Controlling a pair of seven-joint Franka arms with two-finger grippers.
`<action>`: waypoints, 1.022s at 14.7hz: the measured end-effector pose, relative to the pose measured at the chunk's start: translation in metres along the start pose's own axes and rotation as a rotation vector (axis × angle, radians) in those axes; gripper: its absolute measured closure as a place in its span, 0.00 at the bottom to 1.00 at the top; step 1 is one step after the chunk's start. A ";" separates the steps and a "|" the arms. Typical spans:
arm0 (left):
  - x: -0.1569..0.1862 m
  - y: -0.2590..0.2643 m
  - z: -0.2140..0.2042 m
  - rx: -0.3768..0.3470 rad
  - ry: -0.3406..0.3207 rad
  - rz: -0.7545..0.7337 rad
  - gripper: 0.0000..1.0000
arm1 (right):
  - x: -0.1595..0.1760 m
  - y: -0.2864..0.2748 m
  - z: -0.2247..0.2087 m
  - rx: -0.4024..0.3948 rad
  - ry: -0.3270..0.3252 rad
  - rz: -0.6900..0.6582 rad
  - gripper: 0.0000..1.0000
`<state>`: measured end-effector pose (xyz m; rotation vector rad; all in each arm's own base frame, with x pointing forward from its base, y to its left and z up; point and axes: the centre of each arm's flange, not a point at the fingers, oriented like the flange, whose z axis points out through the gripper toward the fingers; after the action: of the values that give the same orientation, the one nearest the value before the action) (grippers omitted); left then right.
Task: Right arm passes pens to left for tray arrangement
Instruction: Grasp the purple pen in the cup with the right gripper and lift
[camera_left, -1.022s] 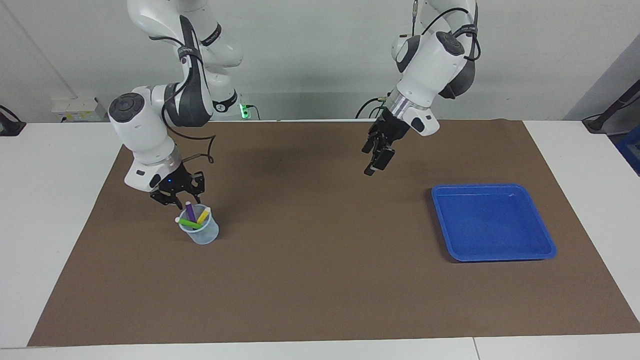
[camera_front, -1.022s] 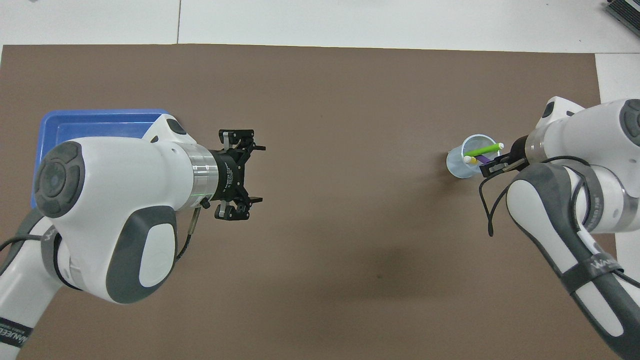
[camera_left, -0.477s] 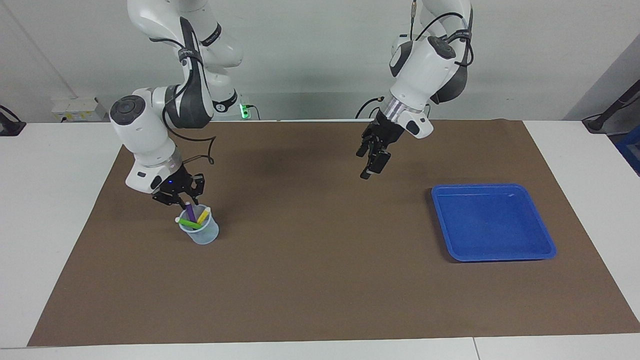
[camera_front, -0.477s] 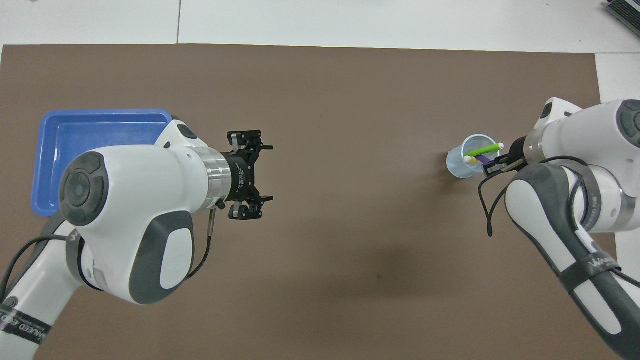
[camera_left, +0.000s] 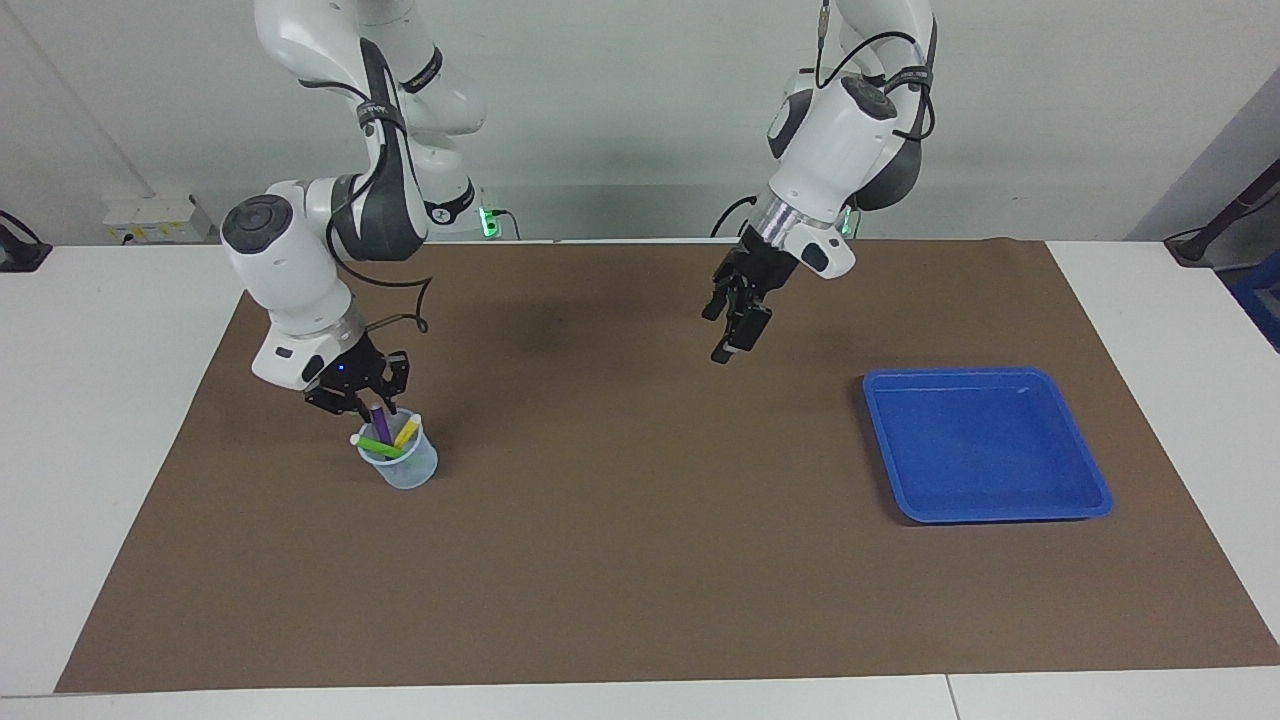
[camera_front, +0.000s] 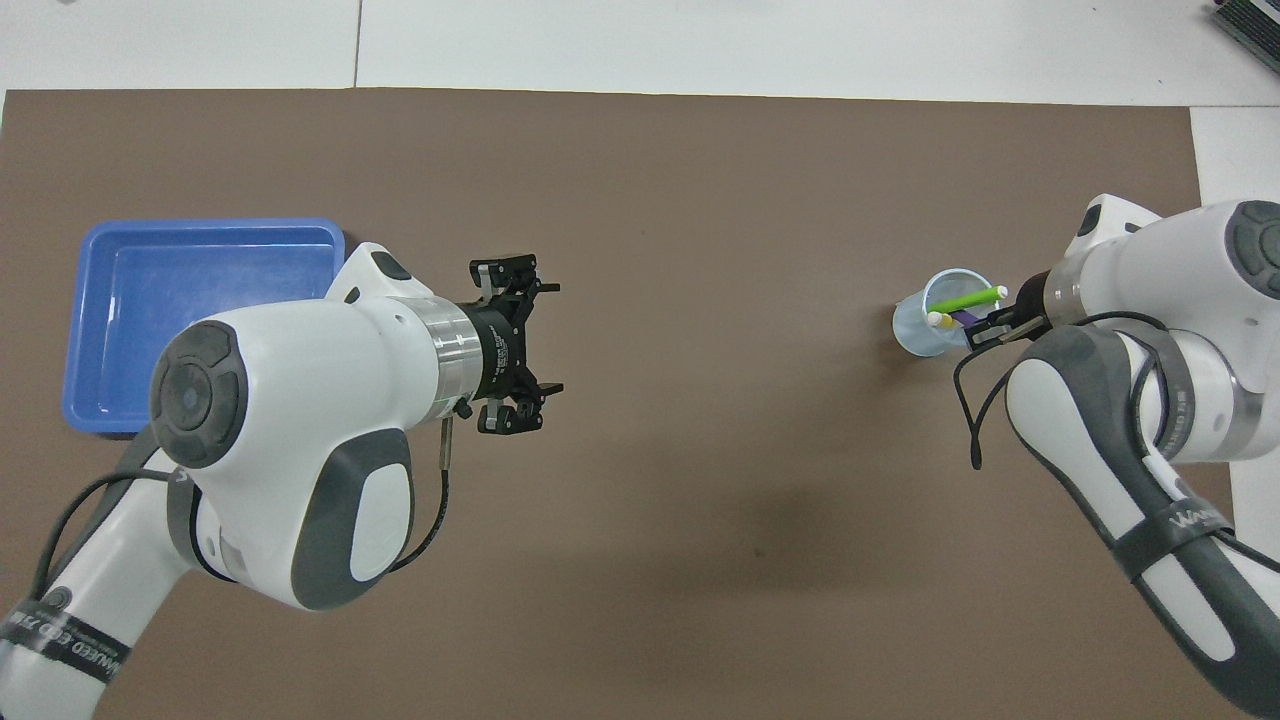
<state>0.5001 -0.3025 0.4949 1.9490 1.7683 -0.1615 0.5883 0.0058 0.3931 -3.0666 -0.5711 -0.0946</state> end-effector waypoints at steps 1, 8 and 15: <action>-0.002 -0.001 0.003 -0.007 -0.002 -0.007 0.00 | 0.000 0.000 0.001 0.000 -0.001 0.000 0.66; 0.000 -0.002 0.009 -0.004 0.001 -0.018 0.00 | 0.000 0.002 0.000 -0.001 0.001 0.003 0.82; -0.009 -0.004 0.008 -0.012 -0.008 -0.019 0.00 | 0.005 0.007 -0.067 0.020 -0.062 0.009 0.82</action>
<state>0.4969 -0.3144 0.4905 1.9208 1.7795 -0.1650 0.5916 -0.0011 0.4602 -3.0620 -0.5571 0.0060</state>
